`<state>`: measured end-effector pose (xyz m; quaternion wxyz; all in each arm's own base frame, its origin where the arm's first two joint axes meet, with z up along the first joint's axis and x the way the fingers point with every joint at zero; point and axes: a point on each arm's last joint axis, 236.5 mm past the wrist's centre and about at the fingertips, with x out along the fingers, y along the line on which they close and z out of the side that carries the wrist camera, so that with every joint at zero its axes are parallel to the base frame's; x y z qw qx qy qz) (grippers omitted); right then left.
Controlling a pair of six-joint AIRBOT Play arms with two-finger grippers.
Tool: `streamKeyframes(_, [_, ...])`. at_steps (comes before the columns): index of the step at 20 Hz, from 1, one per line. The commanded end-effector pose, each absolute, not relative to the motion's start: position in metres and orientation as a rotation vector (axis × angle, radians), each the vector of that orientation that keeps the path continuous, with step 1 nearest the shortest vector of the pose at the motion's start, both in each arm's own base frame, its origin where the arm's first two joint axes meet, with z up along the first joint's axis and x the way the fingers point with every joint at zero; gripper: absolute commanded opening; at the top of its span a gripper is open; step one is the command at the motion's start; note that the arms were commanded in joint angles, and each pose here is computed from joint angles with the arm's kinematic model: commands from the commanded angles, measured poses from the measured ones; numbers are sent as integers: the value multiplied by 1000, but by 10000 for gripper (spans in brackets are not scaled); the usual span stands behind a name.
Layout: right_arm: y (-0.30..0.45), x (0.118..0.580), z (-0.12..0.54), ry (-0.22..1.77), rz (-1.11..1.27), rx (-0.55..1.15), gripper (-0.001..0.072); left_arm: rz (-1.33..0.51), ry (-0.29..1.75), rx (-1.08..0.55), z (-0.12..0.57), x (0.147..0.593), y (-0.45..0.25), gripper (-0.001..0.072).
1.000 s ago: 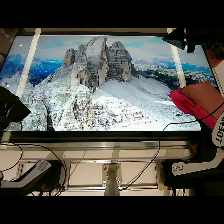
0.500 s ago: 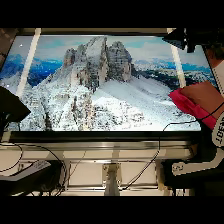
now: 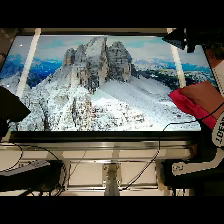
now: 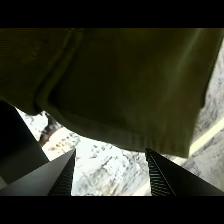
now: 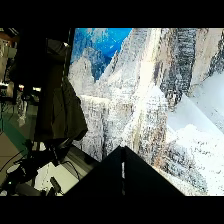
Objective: Fold the clothes and pants, and hang the long-sleeved shirts on hangers.
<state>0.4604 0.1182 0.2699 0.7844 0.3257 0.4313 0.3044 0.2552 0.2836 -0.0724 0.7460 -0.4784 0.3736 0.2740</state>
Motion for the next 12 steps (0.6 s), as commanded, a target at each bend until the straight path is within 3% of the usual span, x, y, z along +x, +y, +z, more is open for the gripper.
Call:
streamKeyframes(1, [119, 460, 270, 930, 657, 701, 15, 636, 789, -1091, -87, 257, 294, 488])
streamKeyframes(4, [119, 460, 270, 930, 657, 701, 15, 605, 690, -1193, -88, 278, 296, 485])
streamKeyframes(6, [119, 460, 270, 930, 657, 701, 15, 590, 623, -1253, -85, 289, 300, 388])
streamKeyframes(7, [119, 460, 270, 930, 657, 701, 15, 593, 600, -1262, -84, 292, 303, 378])
streamKeyframes(10, [119, 460, 270, 930, 657, 701, 15, 610, 579, -1249, -84, 292, 310, 187])
streamKeyframes(11, [119, 460, 270, 930, 657, 701, 15, 612, 578, -1247, -84, 292, 310, 46])
streamKeyframes(12, [119, 460, 270, 930, 657, 701, 15, 601, 576, -1234, -82, 293, 310, 21])
